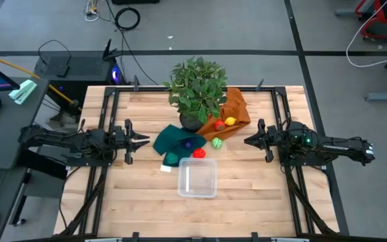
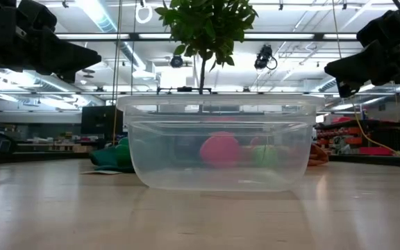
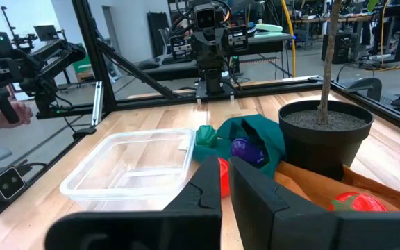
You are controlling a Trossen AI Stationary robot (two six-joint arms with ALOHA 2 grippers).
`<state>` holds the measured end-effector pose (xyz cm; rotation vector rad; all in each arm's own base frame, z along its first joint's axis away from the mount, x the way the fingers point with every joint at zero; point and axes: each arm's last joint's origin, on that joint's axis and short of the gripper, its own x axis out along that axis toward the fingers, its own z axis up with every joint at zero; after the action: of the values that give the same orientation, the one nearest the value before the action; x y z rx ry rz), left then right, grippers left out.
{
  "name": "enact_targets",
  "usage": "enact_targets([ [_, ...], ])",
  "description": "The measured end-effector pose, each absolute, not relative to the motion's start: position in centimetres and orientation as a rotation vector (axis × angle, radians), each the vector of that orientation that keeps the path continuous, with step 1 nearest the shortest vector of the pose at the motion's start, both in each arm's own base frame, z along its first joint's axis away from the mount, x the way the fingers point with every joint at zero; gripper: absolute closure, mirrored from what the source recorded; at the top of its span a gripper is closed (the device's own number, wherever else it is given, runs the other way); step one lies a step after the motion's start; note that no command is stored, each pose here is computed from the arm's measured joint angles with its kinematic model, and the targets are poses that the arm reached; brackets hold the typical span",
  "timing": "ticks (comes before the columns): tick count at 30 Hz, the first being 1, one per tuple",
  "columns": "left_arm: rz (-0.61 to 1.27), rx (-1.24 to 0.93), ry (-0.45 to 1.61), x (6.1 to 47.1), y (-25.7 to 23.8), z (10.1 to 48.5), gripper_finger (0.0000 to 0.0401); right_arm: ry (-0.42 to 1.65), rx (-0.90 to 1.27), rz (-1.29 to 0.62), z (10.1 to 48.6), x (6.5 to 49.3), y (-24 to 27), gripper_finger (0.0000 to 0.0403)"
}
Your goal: Pick and placing Produce into tupperware
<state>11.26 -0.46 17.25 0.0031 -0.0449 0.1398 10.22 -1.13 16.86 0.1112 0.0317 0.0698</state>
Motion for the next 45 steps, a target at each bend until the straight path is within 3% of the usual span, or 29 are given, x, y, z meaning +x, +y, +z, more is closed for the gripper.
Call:
enact_targets([
  [45,0.14,0.003,-0.045,11.26,-0.46,17.25,0.0313,0.028,0.11,0.057,16.89,10.22,-1.17,0.0402],
])
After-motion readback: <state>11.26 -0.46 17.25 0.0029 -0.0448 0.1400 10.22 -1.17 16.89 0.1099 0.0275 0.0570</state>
